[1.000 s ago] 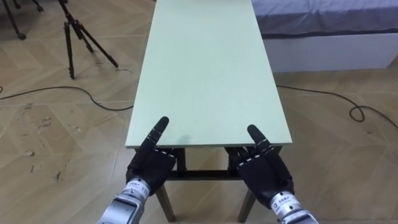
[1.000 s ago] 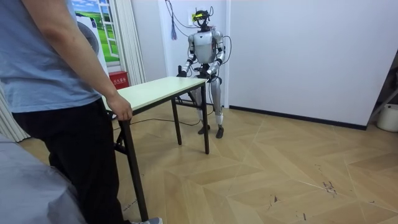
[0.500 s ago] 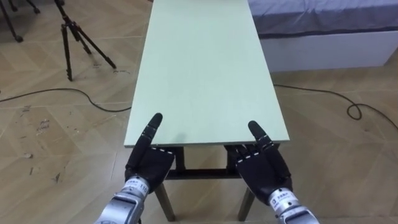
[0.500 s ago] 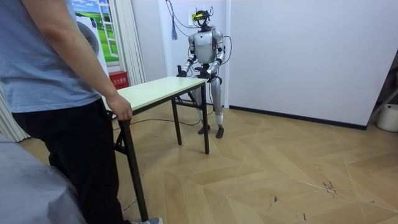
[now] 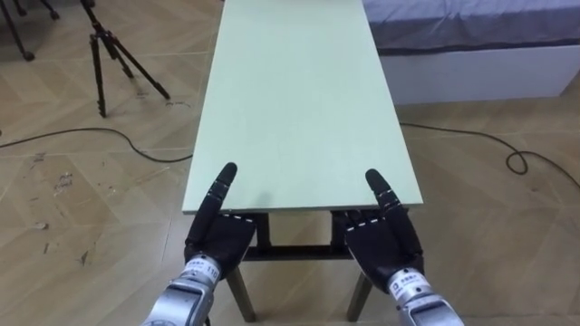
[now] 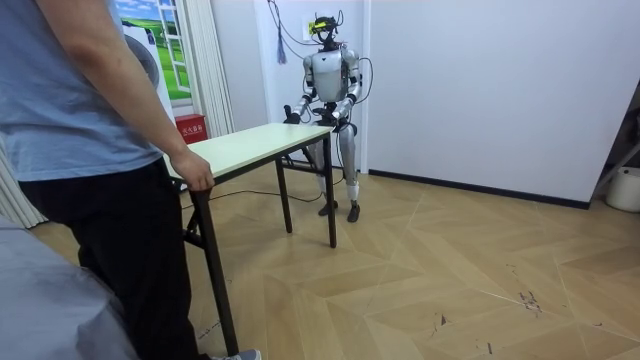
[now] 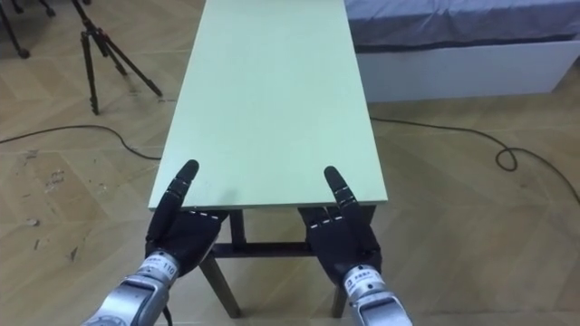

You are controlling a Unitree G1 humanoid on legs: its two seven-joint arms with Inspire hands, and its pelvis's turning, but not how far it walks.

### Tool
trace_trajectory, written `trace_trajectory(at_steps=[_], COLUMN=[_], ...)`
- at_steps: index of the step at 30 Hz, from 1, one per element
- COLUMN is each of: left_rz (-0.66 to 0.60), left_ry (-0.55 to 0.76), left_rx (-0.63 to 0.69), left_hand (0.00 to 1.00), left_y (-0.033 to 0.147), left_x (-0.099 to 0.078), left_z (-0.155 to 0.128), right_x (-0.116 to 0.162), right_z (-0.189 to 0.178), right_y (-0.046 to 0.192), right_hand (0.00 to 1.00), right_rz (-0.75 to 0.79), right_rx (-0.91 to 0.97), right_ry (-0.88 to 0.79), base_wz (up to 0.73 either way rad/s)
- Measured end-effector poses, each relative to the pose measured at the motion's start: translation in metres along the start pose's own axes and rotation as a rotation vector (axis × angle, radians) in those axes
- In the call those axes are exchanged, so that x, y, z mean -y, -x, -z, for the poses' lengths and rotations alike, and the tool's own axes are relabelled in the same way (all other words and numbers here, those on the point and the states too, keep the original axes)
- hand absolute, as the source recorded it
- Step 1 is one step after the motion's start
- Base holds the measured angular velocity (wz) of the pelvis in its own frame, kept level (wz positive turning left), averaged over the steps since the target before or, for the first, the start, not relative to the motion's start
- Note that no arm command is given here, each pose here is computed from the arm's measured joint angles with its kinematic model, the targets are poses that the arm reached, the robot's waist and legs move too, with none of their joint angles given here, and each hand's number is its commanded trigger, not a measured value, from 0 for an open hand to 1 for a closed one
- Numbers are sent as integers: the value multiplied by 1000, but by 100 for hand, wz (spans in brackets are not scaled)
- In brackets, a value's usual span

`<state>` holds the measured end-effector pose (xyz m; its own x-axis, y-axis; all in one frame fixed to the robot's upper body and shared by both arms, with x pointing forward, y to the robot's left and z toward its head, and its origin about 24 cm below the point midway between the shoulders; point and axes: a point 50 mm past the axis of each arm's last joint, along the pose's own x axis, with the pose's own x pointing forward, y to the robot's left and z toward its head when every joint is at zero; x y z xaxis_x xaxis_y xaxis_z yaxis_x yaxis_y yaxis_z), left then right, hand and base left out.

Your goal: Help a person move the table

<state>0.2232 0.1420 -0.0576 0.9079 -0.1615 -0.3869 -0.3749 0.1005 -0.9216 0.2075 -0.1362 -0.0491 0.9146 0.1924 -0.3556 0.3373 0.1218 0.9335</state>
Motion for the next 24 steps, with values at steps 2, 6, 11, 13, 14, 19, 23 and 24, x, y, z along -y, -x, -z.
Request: trace_trajectory(at_steps=[2,6,11,13,14,19,23,24], left_rz=[0,1,-1,4,4,-35,-76,-84], left_ry=[1,2,-34,-34,-34,-48,-44,-40], left_rx=[2,2,-1,-2,-3,-13,-17,-21], left_hand=[0,54,100,100,100,96,96,99], left_y=[0,0,0,-1,-1,-1,1,0], left_x=[0,0,0,1,1,-3,-9,-9], left_z=[0,1,2,3,3,9,11,13], right_x=[-1,-5,-9,-10,-9,3,5,5], right_z=[-1,-4,-5,-6,-6,-7,-4,-4], right_y=[-1,-5,-8,-9,-9,-8,-8,-8], right_hand=[0,20,100,100,100,100,100,100], right_rz=[9,16,12,13,21,138,150,150], right_rx=[14,59,69,75,77,86,89,97], right_ry=[-5,-23,-22,-22,-26,-54,-67,-65], base_wz=[0,1,3,6,10,4,-3,0])
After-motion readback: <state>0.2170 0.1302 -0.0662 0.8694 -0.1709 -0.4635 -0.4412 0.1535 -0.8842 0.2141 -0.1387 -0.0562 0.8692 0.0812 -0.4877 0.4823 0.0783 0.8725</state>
